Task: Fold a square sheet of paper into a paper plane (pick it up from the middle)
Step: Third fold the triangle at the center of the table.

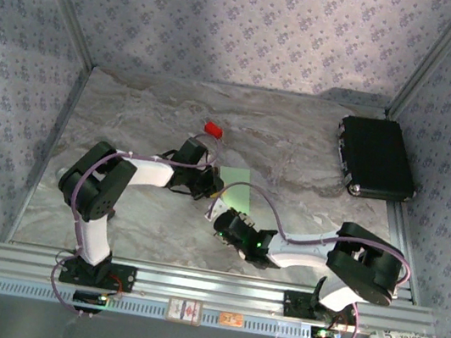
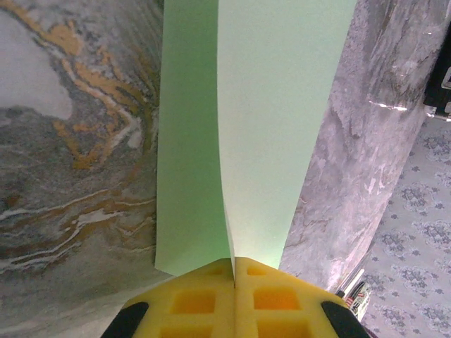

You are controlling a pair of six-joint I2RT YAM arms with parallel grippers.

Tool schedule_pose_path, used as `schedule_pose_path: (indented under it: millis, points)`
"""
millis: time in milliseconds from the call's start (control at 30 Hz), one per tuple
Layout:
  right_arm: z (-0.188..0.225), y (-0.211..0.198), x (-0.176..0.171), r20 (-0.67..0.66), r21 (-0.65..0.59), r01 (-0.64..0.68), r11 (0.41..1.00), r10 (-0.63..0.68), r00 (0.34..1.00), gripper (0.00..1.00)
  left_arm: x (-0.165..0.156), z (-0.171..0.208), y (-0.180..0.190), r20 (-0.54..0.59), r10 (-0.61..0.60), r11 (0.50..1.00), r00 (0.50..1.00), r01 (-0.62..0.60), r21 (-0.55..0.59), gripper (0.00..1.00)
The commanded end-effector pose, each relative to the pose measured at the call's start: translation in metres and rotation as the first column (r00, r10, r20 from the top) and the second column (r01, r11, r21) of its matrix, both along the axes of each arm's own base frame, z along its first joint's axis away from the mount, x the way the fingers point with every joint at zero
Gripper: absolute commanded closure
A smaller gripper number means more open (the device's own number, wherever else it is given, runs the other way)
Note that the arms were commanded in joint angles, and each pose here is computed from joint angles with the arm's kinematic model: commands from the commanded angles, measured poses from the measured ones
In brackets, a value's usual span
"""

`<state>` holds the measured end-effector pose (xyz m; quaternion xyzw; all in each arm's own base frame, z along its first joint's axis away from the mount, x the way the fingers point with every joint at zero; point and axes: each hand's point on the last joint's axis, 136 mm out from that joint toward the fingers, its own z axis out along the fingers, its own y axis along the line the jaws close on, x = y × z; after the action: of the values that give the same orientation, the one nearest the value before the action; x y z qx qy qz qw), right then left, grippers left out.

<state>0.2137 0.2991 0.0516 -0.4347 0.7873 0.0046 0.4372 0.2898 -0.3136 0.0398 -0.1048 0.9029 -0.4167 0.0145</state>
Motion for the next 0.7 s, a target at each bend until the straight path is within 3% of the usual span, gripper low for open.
schedule_pose_path:
  millis: [0,500,667]
  points:
    - [0.0057,-0.0006,0.0032,0.021,0.001,0.025,1.000,-0.025,0.999,0.78,-0.0011,0.0105,0.0010,0.007,-0.002,1.000,1.000,0.002,-0.023,0.96]
    - [0.0055,-0.0051,0.0038,0.010,0.003,0.057,0.998,-0.057,0.998,0.91,-0.0013,0.0097,0.0021,0.009,0.000,1.000,1.000,0.000,-0.015,0.94]
    - [0.0036,-0.0064,0.0030,-0.017,0.013,0.065,0.998,-0.065,0.998,0.95,-0.0014,0.0095,0.0048,0.015,0.000,1.000,1.000,0.000,0.000,0.81]
